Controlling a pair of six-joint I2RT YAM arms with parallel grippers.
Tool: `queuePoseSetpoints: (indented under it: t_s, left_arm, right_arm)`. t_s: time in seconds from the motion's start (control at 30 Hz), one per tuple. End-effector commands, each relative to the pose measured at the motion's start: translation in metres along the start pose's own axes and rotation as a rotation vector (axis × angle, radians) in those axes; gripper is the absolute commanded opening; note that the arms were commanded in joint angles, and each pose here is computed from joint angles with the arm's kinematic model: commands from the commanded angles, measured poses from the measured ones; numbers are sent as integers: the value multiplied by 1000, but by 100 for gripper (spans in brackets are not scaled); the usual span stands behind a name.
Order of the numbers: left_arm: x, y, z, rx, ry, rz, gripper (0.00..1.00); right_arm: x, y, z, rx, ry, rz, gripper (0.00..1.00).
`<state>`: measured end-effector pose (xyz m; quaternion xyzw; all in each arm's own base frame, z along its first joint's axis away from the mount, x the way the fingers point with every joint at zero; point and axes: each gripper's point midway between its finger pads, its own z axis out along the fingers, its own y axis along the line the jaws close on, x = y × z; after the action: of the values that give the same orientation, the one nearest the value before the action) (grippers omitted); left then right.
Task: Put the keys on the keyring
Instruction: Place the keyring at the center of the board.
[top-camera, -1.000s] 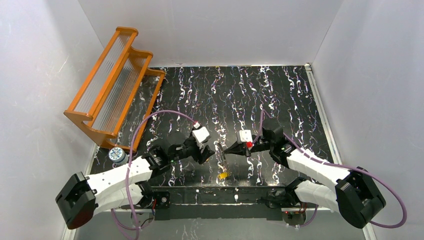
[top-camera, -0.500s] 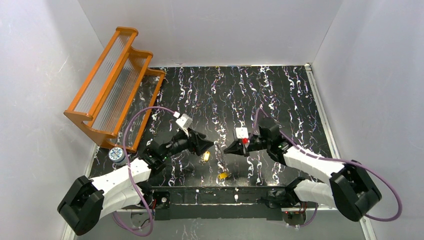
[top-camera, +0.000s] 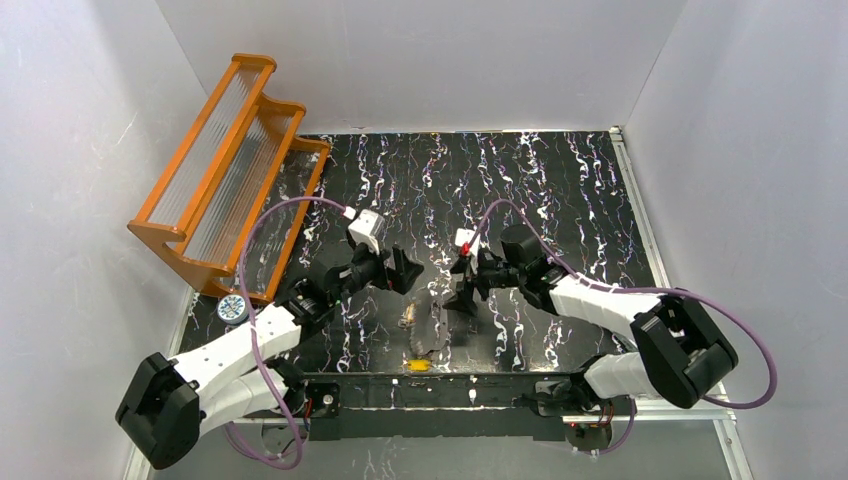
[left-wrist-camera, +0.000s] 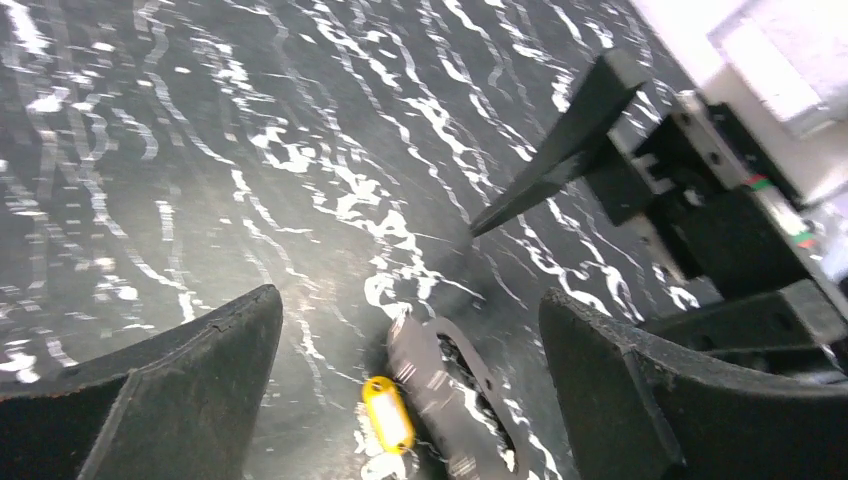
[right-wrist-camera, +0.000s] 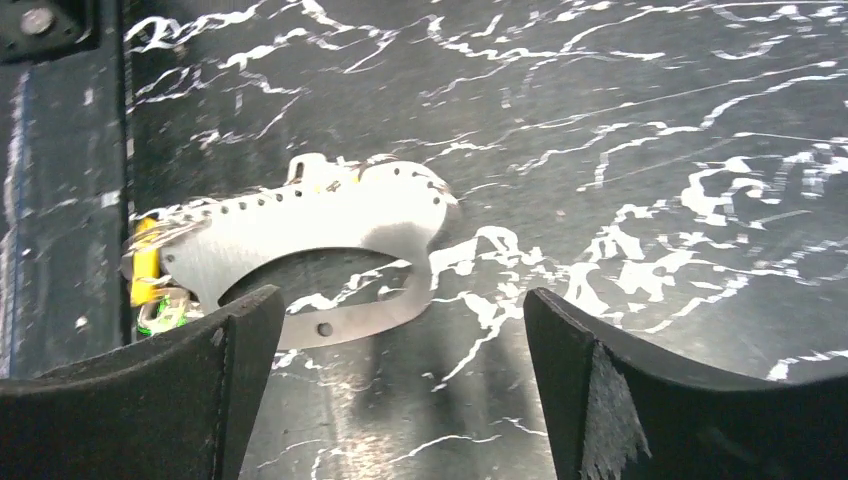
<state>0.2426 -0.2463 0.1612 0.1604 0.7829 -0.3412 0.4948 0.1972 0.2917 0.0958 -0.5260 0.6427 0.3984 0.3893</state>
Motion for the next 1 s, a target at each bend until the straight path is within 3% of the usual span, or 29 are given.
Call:
queuePoseSetpoints:
  t_s: [0.0,0.13,0.3,0.4,0.53,0.7,0.83,0.97]
  left_arm:
    - [-23,41,-6,-262,-29,43,98]
    - [-9,65,-5,-401,86,42,98]
    - [30,81,0,-484,292,-49,98]
    - [49,85,-1,-490,349,-174,98]
    - [66,81,-5,-421,353,-385,98]
    - [88,87,-18,-388,362,-609,98]
    - [87,96,-27,-374,310,-711,96]
    - [86,109,-39,-447,316,-693,94]
  right_arm:
    - [-54,-42,-15,236,-86,-48,99]
    - [-70,-74,-34,451,-93,27,99]
    - [-66,-120,-68,806,-89,300,99]
    - [-50,-138,-88,1002,-63,476,99]
    - [-34,-127,-75,920,50,531,99]
    - [-17,-81,-28,576,118,615,99]
    - [-5,-56,8,388,175,678,84]
    - [-14,-42,49,315,221,610,76]
